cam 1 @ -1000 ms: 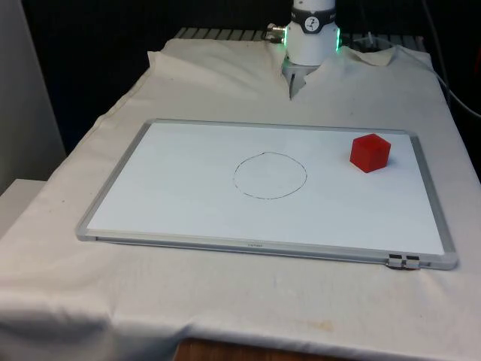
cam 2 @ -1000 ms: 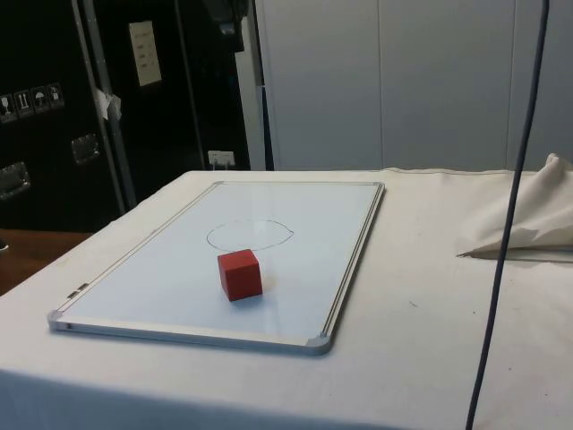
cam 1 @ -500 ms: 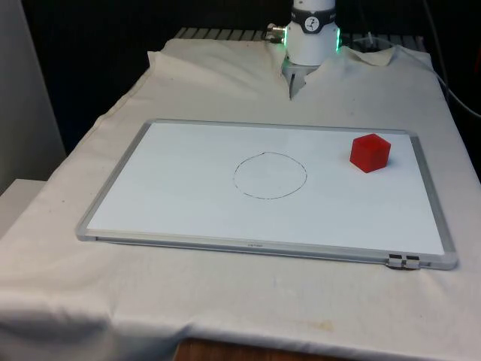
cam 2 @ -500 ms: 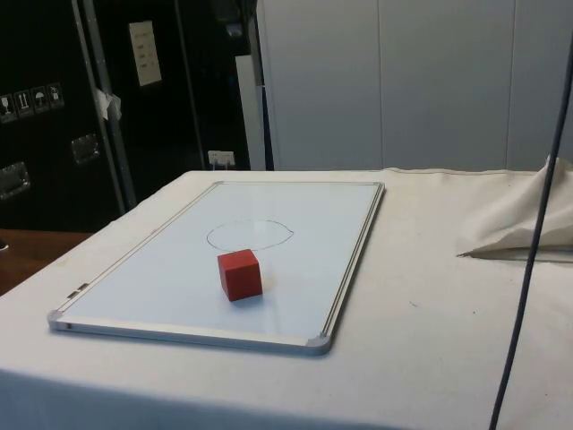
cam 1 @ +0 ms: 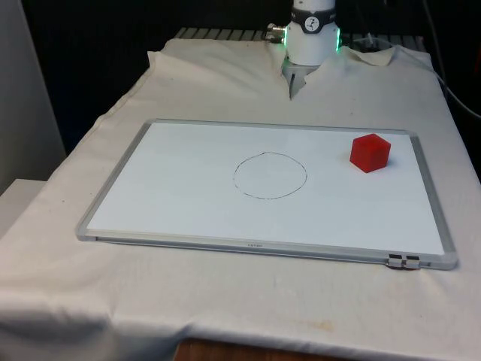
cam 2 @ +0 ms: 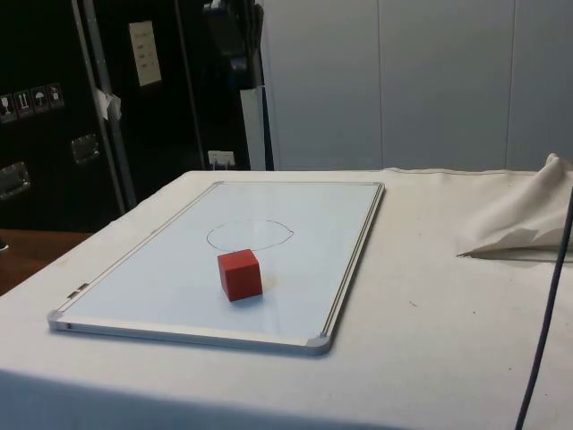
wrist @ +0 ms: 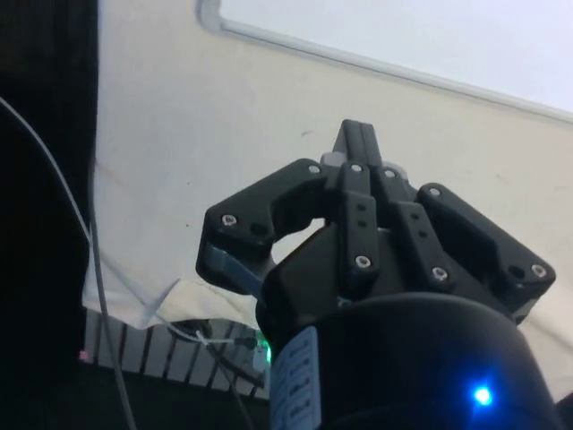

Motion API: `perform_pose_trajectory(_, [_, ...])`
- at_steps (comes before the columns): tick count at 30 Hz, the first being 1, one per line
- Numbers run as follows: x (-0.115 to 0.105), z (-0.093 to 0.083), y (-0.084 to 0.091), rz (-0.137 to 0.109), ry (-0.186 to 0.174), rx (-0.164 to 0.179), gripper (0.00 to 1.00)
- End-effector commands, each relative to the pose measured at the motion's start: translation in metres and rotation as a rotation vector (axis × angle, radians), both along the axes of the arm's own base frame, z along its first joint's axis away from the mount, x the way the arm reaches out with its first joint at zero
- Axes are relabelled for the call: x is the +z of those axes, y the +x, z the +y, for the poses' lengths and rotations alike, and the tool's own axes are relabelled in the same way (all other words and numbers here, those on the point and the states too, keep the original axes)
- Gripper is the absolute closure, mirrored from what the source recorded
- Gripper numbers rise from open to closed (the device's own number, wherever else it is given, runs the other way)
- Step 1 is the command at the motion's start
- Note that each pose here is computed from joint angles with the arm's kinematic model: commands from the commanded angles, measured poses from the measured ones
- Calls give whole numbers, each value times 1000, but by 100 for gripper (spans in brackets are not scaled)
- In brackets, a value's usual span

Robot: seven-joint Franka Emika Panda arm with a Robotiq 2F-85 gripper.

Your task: Push the cube into the marked area.

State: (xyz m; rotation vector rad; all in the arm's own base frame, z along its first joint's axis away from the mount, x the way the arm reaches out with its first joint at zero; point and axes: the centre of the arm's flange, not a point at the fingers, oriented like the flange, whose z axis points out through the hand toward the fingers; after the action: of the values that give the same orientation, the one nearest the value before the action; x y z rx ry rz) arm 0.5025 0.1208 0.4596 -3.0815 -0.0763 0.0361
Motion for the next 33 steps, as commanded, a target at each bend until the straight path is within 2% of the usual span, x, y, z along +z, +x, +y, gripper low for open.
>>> perform_pose_trajectory(1, [-6, 9, -1, -7, 2, -4, 100])
perform_pose_trajectory(3, [-11, 16, -2, -8, 0, -1, 100])
perform_pose_trajectory(4, [-8, 11, -3, -3, -2, 2, 100])
perform_pose_trajectory(9, [-29, 38, -4, -9, -3, 4, 100])
perform_pose_trajectory(11, [-35, 45, -4, -10, -5, 7, 100])
perform_pose_trajectory(12, [-33, 41, -4, -4, -10, 9, 100])
perform_pose_trajectory(14, [-43, 55, -5, -8, -9, 9, 100])
perform_pose_trajectory(19, [-59, 74, -6, -7, -12, 14, 100])
perform_pose_trajectory(20, [-57, 71, -6, 0, -18, 18, 100])
perform_pose_trajectory(23, [-73, 89, -7, -5, -13, 17, 100])
perform_pose_trajectory(28, [-90, 106, -7, -3, -12, 20, 100])
perform_pose_trajectory(29, [-86, 101, -7, -1, -18, 25, 100])
perform_pose_trajectory(30, [-98, 112, -7, -1, -12, 22, 100])
perform_pose_trajectory(33, [-109, 121, -8, 0, -9, 25, 100])
